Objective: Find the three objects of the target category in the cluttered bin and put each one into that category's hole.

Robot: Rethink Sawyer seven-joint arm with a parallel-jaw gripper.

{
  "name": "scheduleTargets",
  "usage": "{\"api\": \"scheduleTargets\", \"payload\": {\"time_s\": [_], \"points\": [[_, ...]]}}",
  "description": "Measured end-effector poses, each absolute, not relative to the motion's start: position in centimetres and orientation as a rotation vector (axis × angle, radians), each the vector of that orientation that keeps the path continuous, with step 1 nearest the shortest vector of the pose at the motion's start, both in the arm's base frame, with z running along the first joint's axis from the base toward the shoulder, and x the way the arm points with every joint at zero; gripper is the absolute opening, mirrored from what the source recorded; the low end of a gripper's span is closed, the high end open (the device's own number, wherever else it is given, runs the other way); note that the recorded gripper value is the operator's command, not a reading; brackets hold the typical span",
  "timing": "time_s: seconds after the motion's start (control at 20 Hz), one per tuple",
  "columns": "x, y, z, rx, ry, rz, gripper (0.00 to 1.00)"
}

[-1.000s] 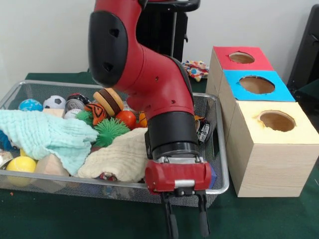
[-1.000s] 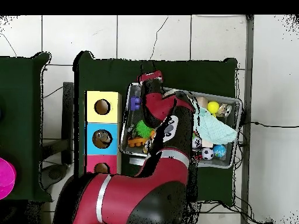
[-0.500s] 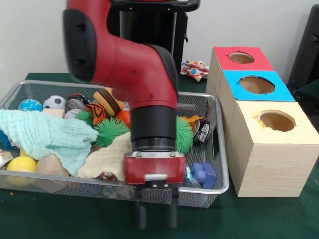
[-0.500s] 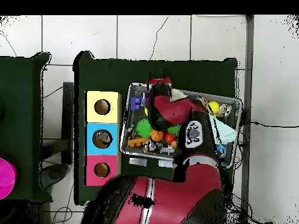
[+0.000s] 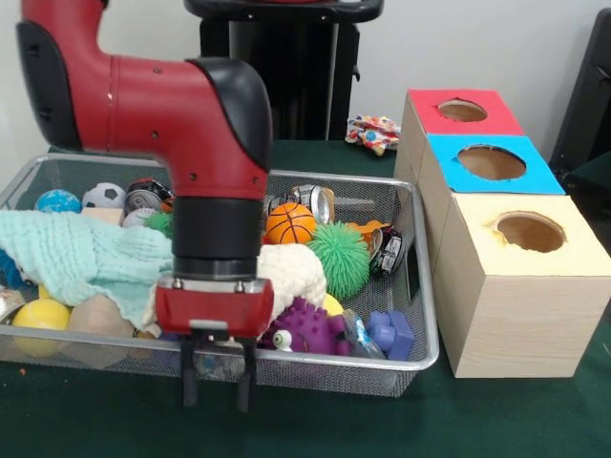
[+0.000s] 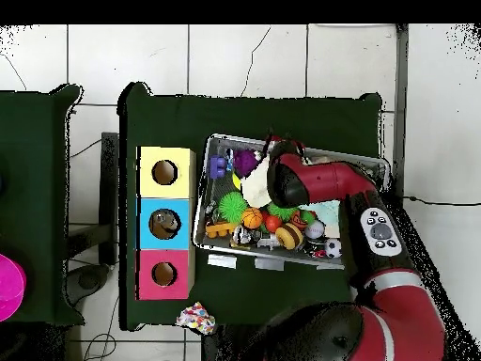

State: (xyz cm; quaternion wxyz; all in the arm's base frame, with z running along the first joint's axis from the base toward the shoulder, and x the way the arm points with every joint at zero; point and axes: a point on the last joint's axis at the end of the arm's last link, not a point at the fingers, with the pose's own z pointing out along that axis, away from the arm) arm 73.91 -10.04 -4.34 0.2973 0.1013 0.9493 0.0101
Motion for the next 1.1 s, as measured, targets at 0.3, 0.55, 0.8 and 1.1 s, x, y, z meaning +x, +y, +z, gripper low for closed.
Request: {"api": "scheduleTargets", "payload": {"time_s": [0.3,0.55,0.8,1.1], "points": [[72.7,-7.1,-1.5,0.135,2.500,0.044,1.00],[73.1,0.2,2.3,-0.084,2.358,0.112,1.00],[73.1,3.7,4.9,-0.147,2.288,0.183,1.00],[72.7,4.1,6.0,-0.134,2.278,0.226,1.00]]}}
